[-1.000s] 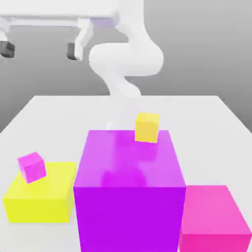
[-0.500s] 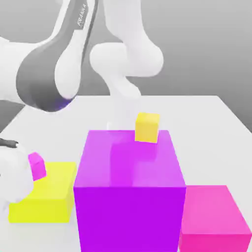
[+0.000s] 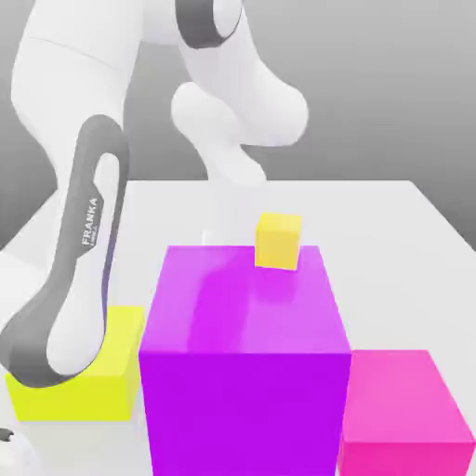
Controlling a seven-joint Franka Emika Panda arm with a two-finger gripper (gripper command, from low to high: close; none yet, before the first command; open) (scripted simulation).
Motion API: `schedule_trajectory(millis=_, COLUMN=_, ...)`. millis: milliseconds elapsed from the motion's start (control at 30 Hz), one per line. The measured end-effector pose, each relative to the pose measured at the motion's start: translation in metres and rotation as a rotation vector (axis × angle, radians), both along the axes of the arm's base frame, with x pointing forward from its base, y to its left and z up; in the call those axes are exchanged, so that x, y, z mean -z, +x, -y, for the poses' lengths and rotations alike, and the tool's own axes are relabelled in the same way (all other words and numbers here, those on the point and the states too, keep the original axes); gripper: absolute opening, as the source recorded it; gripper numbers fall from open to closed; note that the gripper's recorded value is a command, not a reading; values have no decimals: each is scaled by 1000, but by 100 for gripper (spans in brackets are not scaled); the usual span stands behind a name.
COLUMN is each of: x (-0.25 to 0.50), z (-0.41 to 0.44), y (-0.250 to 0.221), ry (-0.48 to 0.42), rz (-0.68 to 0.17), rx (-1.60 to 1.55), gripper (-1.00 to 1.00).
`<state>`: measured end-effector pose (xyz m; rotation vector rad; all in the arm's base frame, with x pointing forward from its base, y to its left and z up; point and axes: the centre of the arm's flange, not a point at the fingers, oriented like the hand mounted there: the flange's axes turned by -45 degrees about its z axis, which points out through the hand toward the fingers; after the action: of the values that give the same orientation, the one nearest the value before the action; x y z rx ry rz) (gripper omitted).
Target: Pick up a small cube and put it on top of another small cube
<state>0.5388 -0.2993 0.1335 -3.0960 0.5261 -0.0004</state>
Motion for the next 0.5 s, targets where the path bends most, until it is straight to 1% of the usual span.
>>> schedule_trajectory(millis=133, x=-55, z=-4, y=1, ry=2, rz=1, rx=-5, gripper=-100)
schedule_trajectory(millis=333, x=-132, z=-73, y=4, ry=18, rz=8, rx=-108, gripper=-100)
schedule_trajectory(millis=500, x=-189, z=-136, y=-9, ry=28, rz=11, rx=-203, gripper=-100)
